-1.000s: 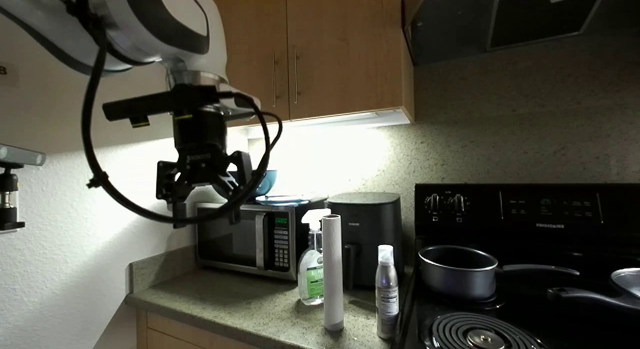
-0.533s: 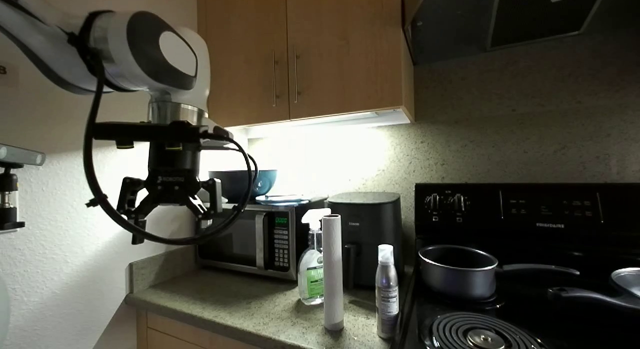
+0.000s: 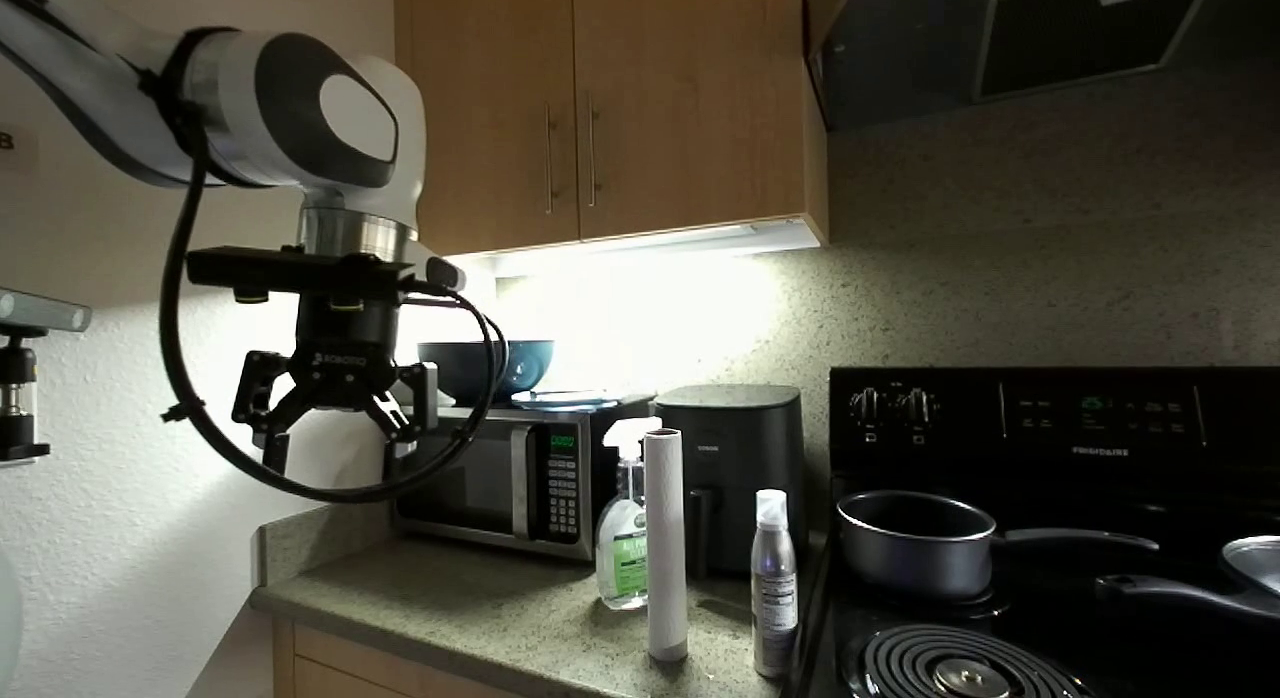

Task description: Open the microwave door

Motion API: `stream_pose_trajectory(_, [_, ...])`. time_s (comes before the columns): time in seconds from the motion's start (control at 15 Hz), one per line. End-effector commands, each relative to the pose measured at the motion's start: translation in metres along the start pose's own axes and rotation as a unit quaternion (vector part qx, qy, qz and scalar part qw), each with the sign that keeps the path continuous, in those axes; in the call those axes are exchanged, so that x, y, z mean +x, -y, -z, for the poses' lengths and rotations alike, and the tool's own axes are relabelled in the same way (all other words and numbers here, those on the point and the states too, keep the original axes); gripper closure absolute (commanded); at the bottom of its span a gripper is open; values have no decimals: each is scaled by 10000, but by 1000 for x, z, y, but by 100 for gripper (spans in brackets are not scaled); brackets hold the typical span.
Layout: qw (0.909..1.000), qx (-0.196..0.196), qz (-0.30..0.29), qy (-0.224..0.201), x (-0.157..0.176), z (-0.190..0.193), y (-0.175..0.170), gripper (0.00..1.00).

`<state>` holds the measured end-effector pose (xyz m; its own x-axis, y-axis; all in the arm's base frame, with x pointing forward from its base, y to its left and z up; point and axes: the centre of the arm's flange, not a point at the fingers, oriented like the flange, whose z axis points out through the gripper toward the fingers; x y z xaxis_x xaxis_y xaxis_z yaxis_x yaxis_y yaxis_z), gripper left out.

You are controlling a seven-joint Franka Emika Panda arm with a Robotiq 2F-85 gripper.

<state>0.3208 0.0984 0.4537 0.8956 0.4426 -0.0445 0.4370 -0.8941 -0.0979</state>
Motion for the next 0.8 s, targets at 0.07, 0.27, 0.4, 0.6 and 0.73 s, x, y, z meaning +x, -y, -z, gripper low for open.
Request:
stream_pose_trajectory(0.07, [9911, 630, 26, -1174, 34, -20, 17, 0])
stream_pose_trajectory(0.27, [9751, 673, 122, -2107, 55, -28, 25, 0])
stream_pose_trajectory(0.4, [9806, 556, -56, -1880, 44, -9, 24, 0])
stream_pose_trajectory(0.6, [9793, 550, -53, -1948, 47, -12, 25, 0])
stream_pose_trajectory(0.73, [9774, 505, -71, -2054, 51, -15, 22, 0])
